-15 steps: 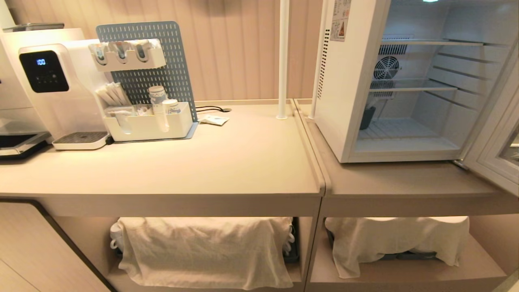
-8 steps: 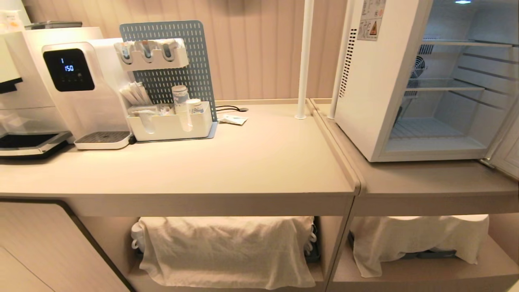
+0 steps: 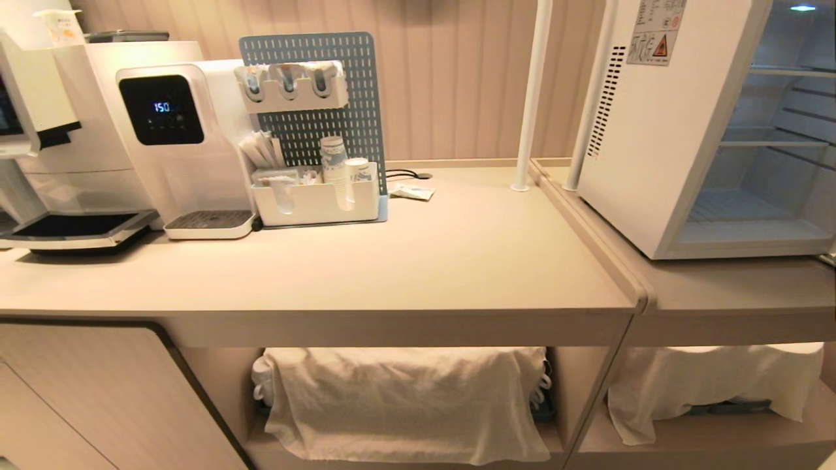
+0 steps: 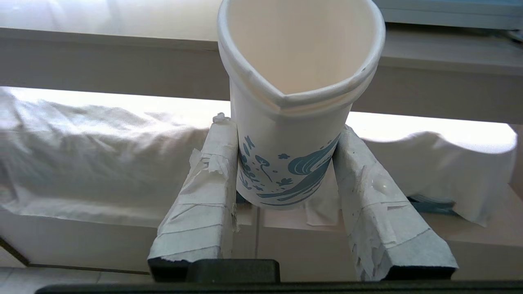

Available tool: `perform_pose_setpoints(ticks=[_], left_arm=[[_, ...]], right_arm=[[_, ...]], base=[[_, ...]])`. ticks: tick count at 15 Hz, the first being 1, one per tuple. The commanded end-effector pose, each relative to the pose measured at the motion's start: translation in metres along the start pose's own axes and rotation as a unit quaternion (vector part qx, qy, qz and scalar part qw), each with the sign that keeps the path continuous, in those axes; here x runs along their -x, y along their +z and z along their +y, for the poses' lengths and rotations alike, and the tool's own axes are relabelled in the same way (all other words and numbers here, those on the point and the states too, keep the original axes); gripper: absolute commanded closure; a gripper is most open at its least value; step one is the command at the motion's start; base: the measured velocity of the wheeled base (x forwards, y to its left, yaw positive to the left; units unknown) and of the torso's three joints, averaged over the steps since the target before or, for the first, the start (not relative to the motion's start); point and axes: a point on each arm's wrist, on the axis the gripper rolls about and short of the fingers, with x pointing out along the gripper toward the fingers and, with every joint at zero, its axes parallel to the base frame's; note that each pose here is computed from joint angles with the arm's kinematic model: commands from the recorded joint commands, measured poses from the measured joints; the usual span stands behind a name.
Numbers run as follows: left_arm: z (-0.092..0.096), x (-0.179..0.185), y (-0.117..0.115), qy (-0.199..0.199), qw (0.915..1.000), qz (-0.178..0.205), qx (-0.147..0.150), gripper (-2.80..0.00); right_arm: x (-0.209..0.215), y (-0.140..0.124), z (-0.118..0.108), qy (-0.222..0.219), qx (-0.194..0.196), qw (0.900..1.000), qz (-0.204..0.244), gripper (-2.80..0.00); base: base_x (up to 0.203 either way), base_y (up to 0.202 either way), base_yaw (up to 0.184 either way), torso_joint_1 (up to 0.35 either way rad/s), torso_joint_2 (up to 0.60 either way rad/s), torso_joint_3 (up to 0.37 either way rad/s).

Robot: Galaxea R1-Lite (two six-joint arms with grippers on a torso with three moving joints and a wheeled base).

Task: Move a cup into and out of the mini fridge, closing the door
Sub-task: Place the paper cup on the table

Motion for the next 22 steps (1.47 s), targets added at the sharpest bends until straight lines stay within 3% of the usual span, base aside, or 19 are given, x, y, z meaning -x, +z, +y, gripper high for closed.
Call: perform_pose_setpoints(ticks=[1, 17, 22], left_arm=[[0.0, -0.0001, 0.0001, 0.0, 1.0, 0.0, 0.001, 0.0], [0.0, -0.0001, 0.0001, -0.001, 1.0, 0.0, 0.002, 0.0], [0.0, -0.0001, 0.0001, 0.0, 1.0, 0.0, 0.001, 0.0]], right_arm=[[0.0, 0.0001, 0.0, 0.0, 0.0, 1.0, 0.0, 0.0], [0.0, -0.0001, 0.0, 0.001, 0.0, 1.0, 0.0, 0.0], [0.0014, 0.0056, -0.0008, -0.005, -0.031, 0.999, -0.007, 0.0]], base=[[0.0, 0.194, -0.001, -0.001, 0.0, 0.005], [0.0, 0.193, 0.0, 0.002, 0.0, 0.003], [0.0, 0.04, 0.0, 0.002, 0.0, 0.002]])
